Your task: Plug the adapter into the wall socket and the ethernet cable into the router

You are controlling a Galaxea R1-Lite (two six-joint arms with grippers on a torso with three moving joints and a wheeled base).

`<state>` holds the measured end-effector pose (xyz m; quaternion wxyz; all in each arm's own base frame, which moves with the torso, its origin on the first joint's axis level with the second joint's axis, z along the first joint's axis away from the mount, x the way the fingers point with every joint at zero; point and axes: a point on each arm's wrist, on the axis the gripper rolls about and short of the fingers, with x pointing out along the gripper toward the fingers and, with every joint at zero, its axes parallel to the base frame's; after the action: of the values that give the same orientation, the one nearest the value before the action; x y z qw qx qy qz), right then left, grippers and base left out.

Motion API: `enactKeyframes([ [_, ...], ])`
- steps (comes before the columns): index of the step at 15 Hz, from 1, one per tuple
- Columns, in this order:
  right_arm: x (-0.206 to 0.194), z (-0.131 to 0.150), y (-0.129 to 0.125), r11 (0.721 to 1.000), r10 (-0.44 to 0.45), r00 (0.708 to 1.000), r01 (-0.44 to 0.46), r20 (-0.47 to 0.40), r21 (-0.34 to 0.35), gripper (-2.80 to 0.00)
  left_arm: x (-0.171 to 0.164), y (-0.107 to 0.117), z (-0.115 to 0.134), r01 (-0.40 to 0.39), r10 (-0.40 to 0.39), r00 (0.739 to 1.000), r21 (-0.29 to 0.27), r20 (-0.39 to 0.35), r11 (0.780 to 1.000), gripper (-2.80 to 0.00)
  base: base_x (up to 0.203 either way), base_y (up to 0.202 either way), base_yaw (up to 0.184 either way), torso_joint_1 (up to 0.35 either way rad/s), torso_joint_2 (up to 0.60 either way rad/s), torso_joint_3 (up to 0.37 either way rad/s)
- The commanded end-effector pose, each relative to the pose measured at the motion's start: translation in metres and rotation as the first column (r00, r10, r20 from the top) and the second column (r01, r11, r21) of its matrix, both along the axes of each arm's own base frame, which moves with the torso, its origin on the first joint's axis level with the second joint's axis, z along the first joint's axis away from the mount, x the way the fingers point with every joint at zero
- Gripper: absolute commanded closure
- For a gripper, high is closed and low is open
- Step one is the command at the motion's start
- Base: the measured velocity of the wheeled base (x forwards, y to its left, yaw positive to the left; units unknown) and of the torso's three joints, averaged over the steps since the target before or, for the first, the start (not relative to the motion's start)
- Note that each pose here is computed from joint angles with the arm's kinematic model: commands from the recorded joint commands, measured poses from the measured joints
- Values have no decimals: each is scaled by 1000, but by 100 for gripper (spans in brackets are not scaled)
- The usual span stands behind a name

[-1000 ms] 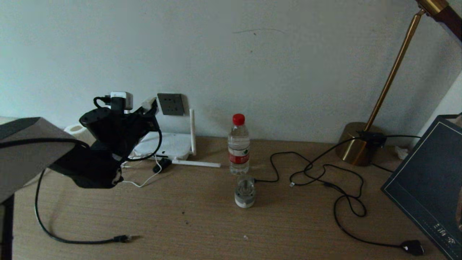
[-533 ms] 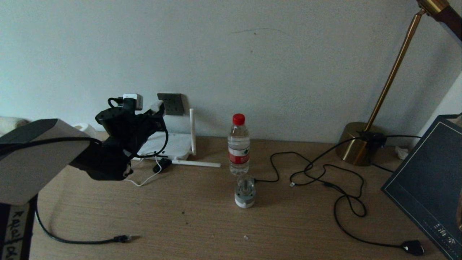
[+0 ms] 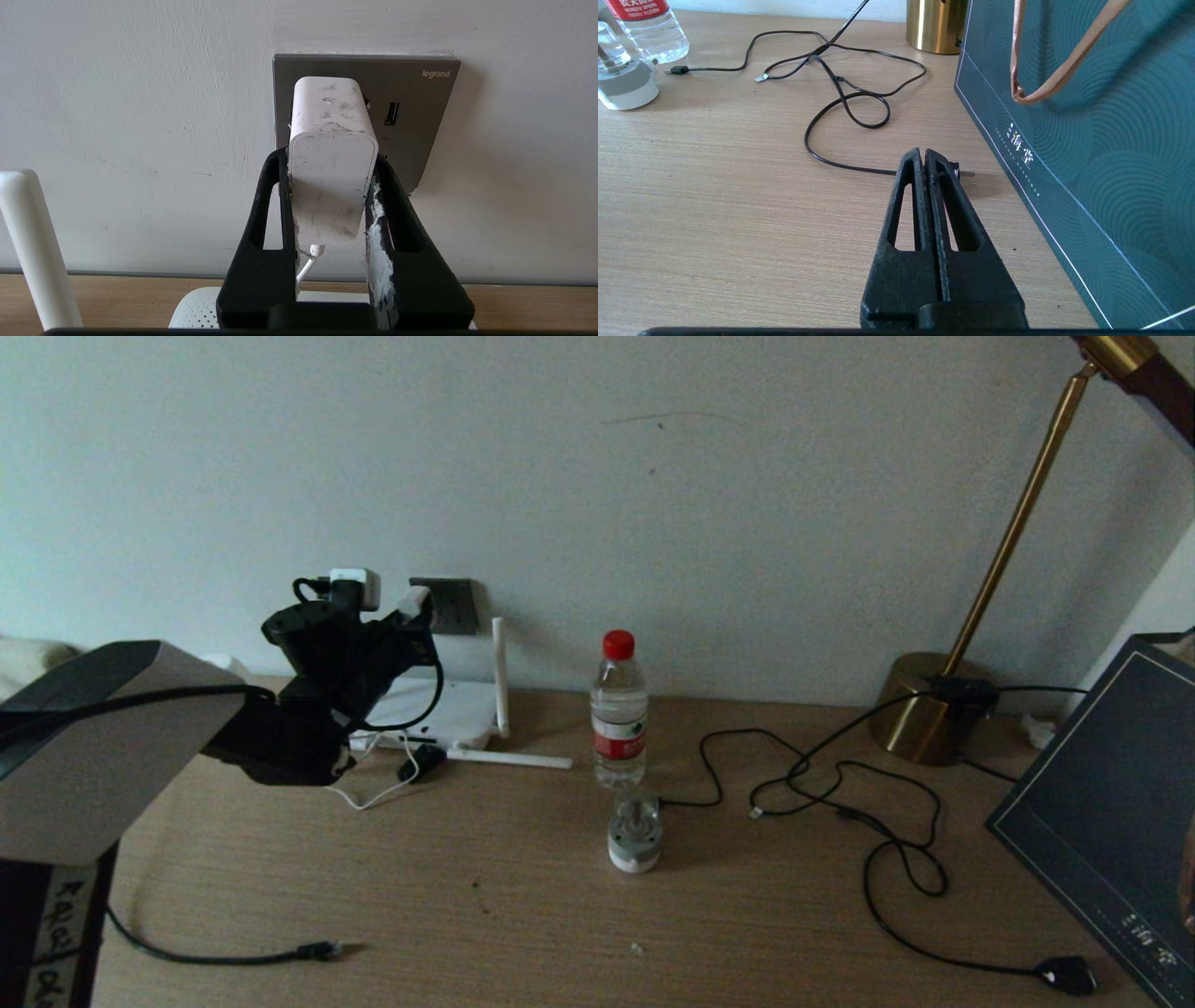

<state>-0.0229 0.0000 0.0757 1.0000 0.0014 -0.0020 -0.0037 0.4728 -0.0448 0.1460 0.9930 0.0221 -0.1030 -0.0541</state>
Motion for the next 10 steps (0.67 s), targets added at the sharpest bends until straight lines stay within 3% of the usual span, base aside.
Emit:
enactKeyframes([
  [1, 0, 0, 0, 1000, 0, 1000, 0, -1, 0, 0, 0, -2, -2, 5, -5, 1000, 0, 2, 1000, 0, 0, 0, 0, 0, 0, 0],
  [10, 0, 0, 0, 1000, 0, 1000, 0, -1, 0, 0, 1, -10, -7, 16, -16, 1000, 0, -9, 1000, 0, 0, 0, 0, 0, 0, 0],
])
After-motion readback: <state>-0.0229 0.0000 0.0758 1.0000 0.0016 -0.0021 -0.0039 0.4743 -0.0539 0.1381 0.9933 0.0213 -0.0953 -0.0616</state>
